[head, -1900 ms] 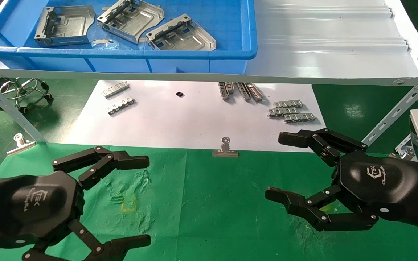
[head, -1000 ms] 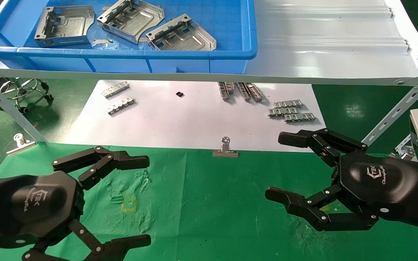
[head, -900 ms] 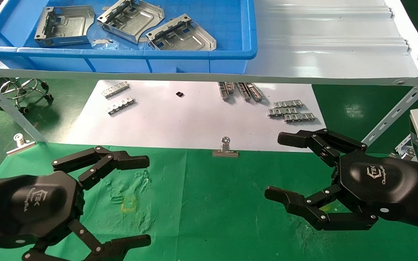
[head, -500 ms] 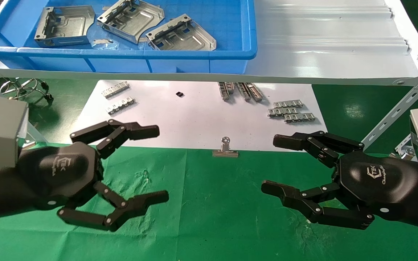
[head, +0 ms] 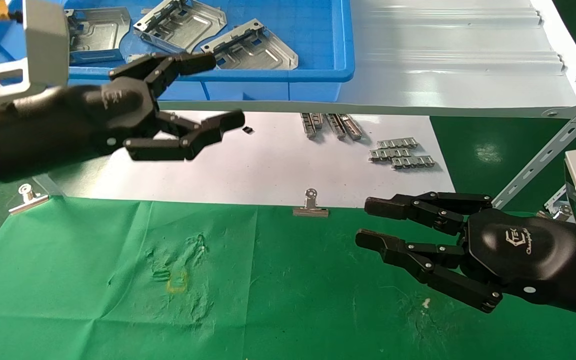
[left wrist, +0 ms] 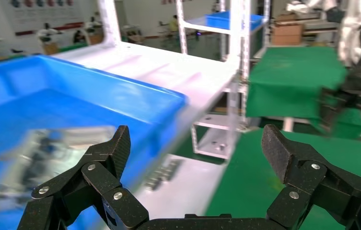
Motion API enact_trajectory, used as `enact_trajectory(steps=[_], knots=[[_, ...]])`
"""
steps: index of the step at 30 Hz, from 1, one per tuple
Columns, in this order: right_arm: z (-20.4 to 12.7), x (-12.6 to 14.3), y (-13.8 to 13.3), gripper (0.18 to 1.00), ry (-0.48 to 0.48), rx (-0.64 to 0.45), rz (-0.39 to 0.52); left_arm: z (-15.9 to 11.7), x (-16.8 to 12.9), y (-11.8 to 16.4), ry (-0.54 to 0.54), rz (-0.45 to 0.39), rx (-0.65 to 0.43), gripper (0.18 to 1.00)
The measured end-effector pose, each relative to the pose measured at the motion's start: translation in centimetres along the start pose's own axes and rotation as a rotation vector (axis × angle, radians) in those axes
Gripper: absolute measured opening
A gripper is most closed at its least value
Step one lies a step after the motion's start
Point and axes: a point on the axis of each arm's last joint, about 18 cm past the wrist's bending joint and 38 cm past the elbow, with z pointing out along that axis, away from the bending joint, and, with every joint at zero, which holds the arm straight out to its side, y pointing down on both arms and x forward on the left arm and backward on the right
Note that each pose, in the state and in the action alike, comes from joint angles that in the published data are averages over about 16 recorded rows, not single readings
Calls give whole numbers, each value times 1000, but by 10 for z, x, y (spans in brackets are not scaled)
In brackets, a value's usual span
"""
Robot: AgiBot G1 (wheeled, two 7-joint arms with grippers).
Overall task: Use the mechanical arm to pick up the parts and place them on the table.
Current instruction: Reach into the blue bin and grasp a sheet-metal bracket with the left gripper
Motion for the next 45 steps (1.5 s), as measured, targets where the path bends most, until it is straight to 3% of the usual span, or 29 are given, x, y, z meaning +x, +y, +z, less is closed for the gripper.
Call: enact_trajectory(steps=[7,20,32,45], knots=[[0,0,0,397,0,0,0,23,-48,-15,-89,1,-38,1001],[0,0,0,228,0,0,0,69,-107,-20,-273,-40,-174,1001],[0,0,0,192,0,0,0,97,-115,-9,-314,-24,-285,1001],[0,0,0,192,0,0,0,106,-117,1,-340,6,-334,947]])
